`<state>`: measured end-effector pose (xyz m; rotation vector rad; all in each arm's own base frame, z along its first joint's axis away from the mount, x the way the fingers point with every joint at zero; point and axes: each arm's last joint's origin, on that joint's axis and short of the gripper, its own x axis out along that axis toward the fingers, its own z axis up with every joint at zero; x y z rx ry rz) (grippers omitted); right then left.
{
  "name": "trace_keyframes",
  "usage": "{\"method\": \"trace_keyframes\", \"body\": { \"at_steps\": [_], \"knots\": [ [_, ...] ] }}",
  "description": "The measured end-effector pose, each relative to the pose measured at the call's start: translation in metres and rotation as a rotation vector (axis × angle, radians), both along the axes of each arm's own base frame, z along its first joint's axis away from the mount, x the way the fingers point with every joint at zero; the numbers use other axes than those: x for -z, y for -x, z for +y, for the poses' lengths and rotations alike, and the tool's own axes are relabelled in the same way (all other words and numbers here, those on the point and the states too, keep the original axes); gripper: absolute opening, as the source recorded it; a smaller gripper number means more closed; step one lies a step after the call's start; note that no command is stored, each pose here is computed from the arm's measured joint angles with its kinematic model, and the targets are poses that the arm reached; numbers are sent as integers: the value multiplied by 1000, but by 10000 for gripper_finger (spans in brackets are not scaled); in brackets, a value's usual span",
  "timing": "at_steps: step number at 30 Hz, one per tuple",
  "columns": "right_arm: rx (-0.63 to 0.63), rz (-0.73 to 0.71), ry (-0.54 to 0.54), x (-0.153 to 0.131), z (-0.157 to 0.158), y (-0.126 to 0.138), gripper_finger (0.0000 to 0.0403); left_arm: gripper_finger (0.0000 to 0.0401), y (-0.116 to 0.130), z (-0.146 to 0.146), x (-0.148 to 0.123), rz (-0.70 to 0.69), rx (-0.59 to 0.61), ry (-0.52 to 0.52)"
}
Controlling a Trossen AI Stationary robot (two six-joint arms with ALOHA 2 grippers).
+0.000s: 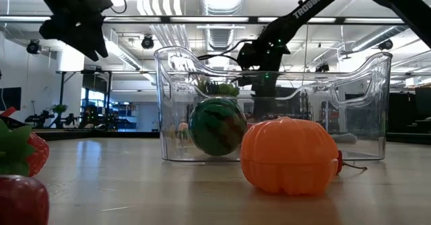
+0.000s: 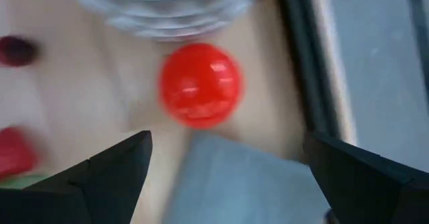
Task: Pick and placing Produce into tupperware
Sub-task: Put the tomato into the transparent bin
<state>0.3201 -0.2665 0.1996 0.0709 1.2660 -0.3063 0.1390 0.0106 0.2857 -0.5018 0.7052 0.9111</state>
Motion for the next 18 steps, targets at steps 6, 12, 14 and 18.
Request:
{"method": "trace_keyframes", "body": {
  "at_steps": [6,12,14,18],
  "knots": [
    [27,-79,8,0,-19,9,379,157,-9,0,2,12,-11,-20],
    [-7,-120,-29,7,-16,8,379,157,-15,1,6,42,-15,-21],
    [-33,-114,-27,14,-13,5,379,157,-15,1,6,44,-15,-21],
    [-52,-113,-25,22,-11,0,379,157,-15,1,7,48,-14,-21]
  ]
}}
